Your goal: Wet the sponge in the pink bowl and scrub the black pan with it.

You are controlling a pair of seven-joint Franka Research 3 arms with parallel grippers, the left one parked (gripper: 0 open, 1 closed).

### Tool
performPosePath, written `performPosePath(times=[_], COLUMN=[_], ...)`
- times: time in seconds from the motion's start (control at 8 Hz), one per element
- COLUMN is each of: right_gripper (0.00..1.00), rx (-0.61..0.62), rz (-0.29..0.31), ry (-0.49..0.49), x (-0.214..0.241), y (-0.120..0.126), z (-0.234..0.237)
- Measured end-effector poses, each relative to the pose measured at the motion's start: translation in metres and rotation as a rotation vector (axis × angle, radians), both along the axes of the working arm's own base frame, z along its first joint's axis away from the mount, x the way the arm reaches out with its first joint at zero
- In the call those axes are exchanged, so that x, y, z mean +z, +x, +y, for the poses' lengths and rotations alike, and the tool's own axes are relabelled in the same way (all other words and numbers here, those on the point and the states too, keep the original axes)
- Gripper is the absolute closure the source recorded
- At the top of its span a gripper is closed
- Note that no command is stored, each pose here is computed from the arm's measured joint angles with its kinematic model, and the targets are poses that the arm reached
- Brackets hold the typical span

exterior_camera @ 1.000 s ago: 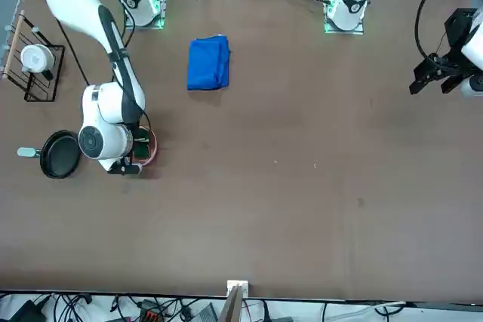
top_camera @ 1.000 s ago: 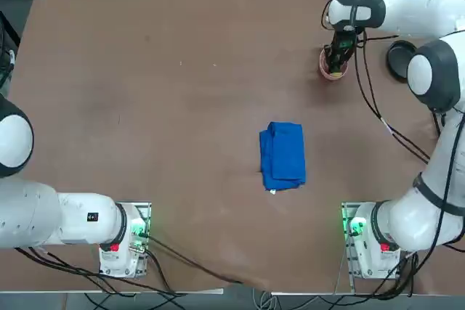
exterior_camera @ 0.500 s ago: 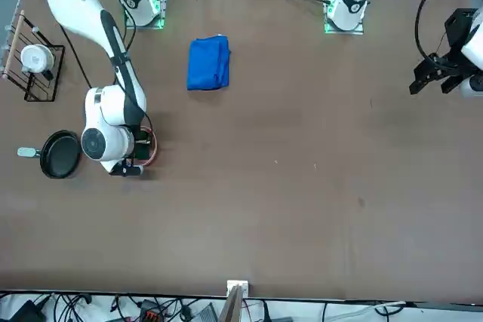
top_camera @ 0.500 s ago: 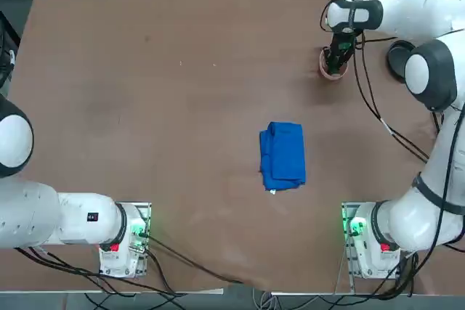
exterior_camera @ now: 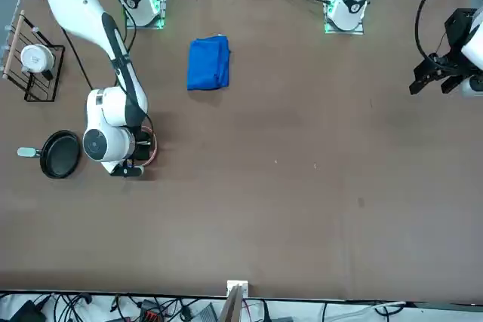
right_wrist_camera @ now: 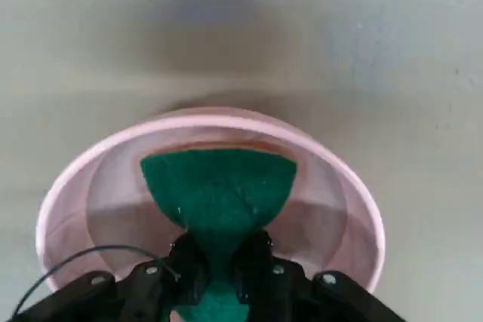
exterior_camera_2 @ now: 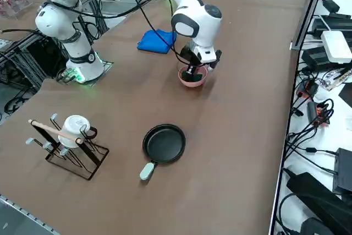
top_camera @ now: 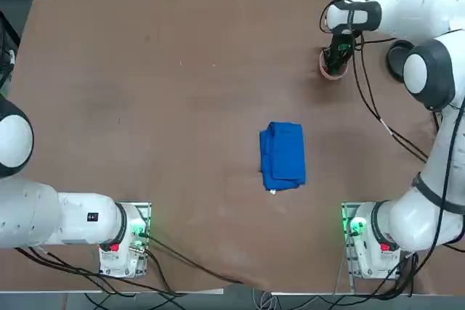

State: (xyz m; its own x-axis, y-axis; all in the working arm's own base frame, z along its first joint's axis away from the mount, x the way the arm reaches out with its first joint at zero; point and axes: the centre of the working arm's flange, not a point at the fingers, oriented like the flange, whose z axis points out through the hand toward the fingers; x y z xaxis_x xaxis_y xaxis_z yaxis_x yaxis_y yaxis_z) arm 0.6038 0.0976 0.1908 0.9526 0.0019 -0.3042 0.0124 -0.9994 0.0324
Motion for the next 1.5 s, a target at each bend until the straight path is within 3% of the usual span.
performPosePath(times=[0.38,0.88,1.5], right_gripper=[0.78,0.78,0.78], rx=[0.005,0.01,0.009], rz=[0.001,0.081,0.127], ry=[0.004,0.004,0.001], x=[0.016,0.075,0.08], y=[0.01,0.025,0.019], z=[0.003,0.007,0.006])
